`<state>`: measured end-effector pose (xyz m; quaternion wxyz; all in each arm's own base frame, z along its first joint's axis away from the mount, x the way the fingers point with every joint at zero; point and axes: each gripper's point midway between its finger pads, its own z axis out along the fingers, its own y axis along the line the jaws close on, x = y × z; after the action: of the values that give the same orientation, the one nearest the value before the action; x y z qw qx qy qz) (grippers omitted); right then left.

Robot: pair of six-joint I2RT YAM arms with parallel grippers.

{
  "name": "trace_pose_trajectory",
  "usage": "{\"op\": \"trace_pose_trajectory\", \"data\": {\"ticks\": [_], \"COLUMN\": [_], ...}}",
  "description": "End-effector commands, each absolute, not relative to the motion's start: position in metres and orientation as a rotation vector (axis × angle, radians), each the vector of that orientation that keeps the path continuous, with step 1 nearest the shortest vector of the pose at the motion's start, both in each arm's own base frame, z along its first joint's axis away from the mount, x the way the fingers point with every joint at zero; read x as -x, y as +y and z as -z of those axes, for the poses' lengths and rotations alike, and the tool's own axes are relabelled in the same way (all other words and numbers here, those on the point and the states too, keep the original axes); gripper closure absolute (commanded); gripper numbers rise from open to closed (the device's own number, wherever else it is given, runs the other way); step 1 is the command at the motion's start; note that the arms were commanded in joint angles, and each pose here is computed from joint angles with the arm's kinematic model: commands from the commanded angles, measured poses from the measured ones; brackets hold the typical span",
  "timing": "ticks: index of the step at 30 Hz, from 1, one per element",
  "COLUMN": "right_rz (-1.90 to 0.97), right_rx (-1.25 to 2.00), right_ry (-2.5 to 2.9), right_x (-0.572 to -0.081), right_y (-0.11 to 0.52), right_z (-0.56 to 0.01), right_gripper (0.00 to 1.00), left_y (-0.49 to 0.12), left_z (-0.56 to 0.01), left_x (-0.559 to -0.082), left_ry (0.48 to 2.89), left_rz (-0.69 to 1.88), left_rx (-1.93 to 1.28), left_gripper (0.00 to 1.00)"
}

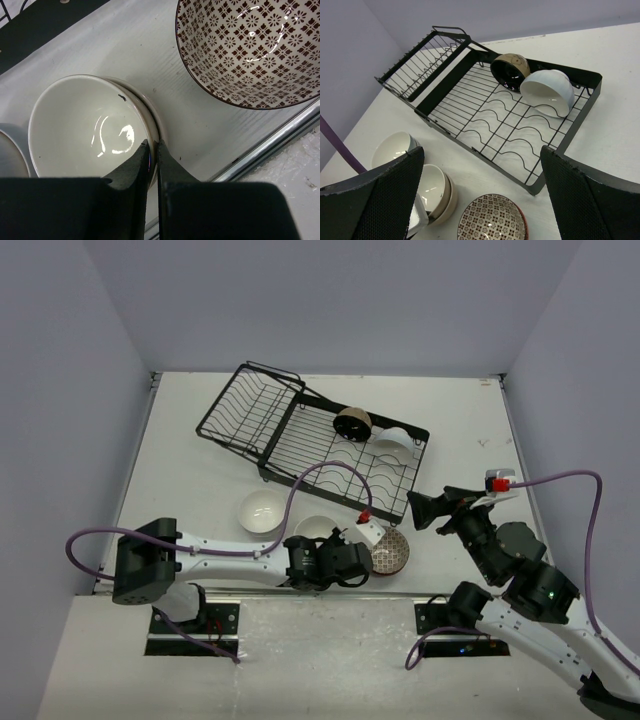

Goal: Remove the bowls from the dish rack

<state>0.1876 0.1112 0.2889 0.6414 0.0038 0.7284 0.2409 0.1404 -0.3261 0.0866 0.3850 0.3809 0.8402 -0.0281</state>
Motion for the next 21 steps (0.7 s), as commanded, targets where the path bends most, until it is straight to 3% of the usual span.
{"op": "trace_pose_trajectory", "data": {"ticks": [1, 8, 16, 20, 21], "right_rz": [-0.573, -0.568, -0.56, -0.558, -0.552], "right_rx": [-0.009, -0.012, -0.005, 0.012, 0.018], "right_ry": [1.641, 1.641, 1.649, 1.665, 1.678], "right_x": [-0.189, -0.189, -0.19, -0.192, -0.194], "right_y": [0.115, 0.114, 0.115, 0.121, 0.124], "right_z": [-0.296, -0.297, -0.295, -0.294, -0.292], "right_gripper": [0.02, 0.02, 0.02, 0.01, 0.01], "left_y": [-0.335, -0.337, -0.337, -0.334, -0.327], "left_z": [-0.106, -0.113, -0.143, -0.184, -0.203], "left_x": [-0.149, -0.148, -0.148, -0.151, -0.158], "left_ry": [2.104, 2.107, 2.098, 2.068, 2.062], "left_rz": [0.061, 0.075, 0.136, 0.232, 0.241], "left_rx": [-0.924, -0.915, -0.845, -0.708, -0.615], "left_gripper": [0.9, 0.69, 0.53, 0.24, 0.23]}}
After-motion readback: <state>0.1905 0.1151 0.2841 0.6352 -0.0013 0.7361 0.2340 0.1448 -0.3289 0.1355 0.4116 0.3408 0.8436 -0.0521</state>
